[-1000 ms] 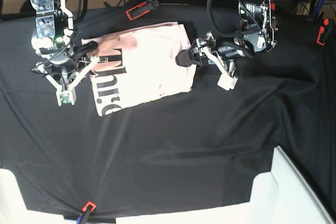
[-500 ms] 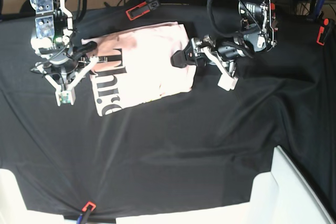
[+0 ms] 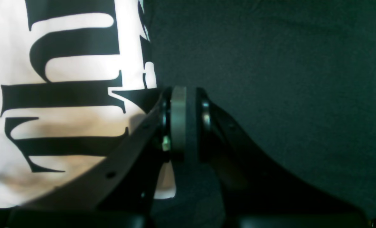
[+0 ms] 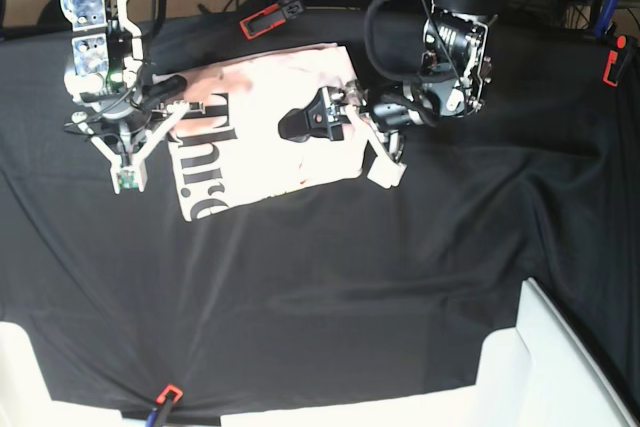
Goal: Fold the T-shirt properly
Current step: 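Lower the left gripper onto the folded shirt's edge and grasp it, then lift the folded shirt with the left gripper and flip it over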
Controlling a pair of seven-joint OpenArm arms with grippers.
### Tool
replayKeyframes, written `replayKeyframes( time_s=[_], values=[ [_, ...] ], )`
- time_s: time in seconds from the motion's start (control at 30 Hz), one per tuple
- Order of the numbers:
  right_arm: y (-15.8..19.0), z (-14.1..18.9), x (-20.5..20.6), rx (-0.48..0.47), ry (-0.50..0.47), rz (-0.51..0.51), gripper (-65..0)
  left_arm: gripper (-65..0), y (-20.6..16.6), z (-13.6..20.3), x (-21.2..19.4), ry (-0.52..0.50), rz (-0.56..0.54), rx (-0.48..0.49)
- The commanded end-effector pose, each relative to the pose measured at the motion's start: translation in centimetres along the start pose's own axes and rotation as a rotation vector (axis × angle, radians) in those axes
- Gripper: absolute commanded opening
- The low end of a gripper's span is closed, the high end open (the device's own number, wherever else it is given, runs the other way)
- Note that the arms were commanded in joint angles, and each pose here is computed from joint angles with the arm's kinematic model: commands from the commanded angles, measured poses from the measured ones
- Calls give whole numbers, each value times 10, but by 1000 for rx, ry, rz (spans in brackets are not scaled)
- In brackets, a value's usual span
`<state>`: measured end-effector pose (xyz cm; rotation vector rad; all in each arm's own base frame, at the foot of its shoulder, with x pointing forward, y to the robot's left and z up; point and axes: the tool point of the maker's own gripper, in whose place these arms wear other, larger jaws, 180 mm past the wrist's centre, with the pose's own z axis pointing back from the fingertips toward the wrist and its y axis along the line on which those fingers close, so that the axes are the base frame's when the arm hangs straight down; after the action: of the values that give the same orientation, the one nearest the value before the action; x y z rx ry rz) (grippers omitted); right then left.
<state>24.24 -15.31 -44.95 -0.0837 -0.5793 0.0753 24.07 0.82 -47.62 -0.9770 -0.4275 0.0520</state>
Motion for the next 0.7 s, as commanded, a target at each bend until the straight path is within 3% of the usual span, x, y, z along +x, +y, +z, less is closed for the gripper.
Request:
replayKeyframes(
  time_s=[0.0,0.07,0.13,0.27,0.3,0.57,0.67],
  values=[
    [-4,3,15,-10,-48,-1,-598,-71,2,-2,-7,43,-7,21],
    [-4,3,16,-10,-49,-1,-598,-89,1,-3,-4,45,-14,20],
    [-4,3,16,-10,-51,-1,-598,-195,1,-3,-2,43,-17,19],
    [-4,4,17,-10,-52,-1,-598,-621,1,-3,0,42,-18,21],
    [-4,4,17,-10,-52,-1,-598,-650,2,-2,1,41,-20,22],
    [-5,4,17,-11,-52,-2,-598,-650,14,15,23,47,-73,62],
    [-5,4,17,-11,-52,-2,-598,-650,8,25,50,66,-162,73]
  ],
)
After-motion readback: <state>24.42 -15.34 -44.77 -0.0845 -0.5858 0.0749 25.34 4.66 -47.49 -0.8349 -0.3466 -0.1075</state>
